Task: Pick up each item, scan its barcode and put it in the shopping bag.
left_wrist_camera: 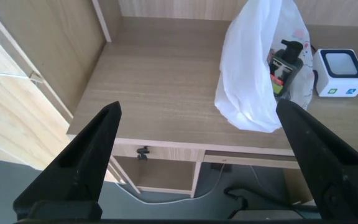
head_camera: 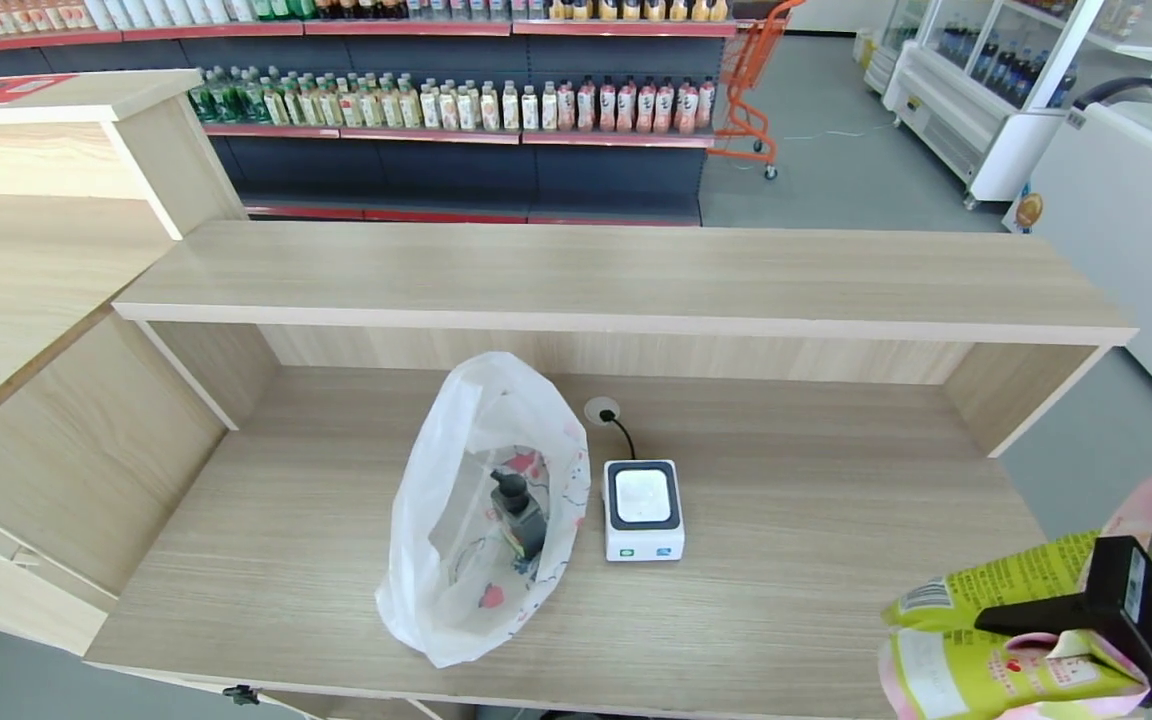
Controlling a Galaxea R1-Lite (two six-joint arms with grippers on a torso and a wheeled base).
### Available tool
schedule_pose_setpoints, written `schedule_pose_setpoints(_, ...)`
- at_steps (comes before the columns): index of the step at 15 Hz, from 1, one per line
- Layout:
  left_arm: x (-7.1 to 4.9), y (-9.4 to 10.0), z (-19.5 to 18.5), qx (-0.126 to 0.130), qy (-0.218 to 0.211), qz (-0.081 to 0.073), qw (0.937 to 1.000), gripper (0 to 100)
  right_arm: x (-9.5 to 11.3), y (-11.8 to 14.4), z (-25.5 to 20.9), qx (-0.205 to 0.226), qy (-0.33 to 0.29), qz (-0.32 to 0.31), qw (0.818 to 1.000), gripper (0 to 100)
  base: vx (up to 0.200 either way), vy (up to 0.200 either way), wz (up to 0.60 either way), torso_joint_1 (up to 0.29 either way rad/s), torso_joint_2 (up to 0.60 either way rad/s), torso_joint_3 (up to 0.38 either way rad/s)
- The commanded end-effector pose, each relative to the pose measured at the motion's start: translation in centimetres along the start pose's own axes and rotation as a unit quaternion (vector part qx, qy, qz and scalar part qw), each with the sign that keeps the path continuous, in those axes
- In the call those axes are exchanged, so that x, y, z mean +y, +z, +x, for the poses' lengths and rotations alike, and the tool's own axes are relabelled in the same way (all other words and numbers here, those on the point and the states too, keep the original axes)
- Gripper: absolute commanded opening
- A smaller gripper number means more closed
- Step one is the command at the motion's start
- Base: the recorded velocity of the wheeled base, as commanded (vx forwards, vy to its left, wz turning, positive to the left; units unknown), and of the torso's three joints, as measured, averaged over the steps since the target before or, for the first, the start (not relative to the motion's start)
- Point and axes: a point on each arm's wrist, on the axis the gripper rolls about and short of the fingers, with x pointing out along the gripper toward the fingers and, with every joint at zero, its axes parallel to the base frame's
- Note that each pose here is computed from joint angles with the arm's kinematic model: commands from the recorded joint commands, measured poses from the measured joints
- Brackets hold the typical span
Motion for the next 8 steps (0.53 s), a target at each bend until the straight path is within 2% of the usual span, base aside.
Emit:
schedule_pose_setpoints(1,0.0,0.0,0.0,0.0,0.0,0.001,1.0,100,0.4,0.2,0.4,-0.004,-0.006,0.0,1.0,0,0.0,0.2,0.0,0.007,0.0,0.002)
schedule_pose_setpoints(2,0.0,0.0,0.0,0.0,0.0,0.001,1.0,100,0.8,0.6,0.8,-0.014,-0.016,0.002,1.0,0,0.0,0.2,0.0,0.002,0.0,0.002)
schedule_pose_setpoints(8,0.0,0.0,0.0,0.0,0.0,0.0,1.0,100,6.0,3.9,6.9,-0.045,-0.075,0.077,0.993,0,0.0,0.0,0.0,0.0,0.0,0.0)
